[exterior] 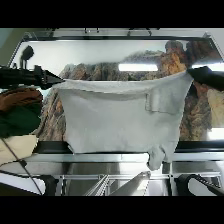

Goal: Fold the shirts.

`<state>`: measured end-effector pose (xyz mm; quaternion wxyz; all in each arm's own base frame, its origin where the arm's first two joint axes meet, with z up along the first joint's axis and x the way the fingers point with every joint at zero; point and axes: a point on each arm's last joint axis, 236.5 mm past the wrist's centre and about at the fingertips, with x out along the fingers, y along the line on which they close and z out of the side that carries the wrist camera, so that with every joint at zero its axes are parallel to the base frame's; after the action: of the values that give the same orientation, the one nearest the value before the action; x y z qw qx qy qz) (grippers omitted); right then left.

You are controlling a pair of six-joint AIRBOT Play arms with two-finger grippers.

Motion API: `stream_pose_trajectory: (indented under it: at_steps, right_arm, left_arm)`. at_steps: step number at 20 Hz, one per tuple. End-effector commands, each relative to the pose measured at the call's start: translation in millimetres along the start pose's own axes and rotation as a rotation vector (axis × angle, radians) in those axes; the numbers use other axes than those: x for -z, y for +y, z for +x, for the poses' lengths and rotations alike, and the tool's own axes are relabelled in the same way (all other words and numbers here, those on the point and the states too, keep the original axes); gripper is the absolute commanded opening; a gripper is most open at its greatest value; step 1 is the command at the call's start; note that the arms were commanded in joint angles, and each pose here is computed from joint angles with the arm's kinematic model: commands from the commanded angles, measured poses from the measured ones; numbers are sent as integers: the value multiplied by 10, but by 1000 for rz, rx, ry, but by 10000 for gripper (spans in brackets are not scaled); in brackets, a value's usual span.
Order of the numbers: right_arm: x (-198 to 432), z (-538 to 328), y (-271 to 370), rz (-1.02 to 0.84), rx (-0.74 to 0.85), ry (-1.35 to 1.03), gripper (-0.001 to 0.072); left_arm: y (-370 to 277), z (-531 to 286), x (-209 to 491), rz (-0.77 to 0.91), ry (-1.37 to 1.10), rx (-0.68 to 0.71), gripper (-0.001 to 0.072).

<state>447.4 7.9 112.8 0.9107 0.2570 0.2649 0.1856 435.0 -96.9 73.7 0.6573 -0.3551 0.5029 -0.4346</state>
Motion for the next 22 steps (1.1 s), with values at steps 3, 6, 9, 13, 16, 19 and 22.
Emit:
stream_pose_trajectory:
  at_steps: [3, 6, 9, 13, 16, 19, 22]
  right_arm:
    - [511, 739, -980, 174, 86, 79, 19]
    - [463, 941, -1153, 220, 71, 60, 19]
    - [496, 930, -1160, 200, 48, 88, 19]
    - [792, 708, -1295, 148, 51, 227, 19]
    - [966, 619, -1435, 101, 94, 302, 19]
    - [1043, 628, -1422, 105, 80, 326, 20]
    - [1109, 640, -1400, 126, 75, 349, 85]
  left_arm:
    - [922, 336, -366, -176, 2, -51, 14]
    - [1089, 397, -551, -186, -11, -62, 7]
    - [1135, 485, -561, -197, 33, -52, 7]
    - [1562, 420, -214, -237, 170, -254, 7]
    - [1736, 343, -103, -265, 206, -341, 8]
    - [1685, 405, -56, -261, 235, -332, 8]
    - [1586, 499, 54, -256, 296, -315, 18]
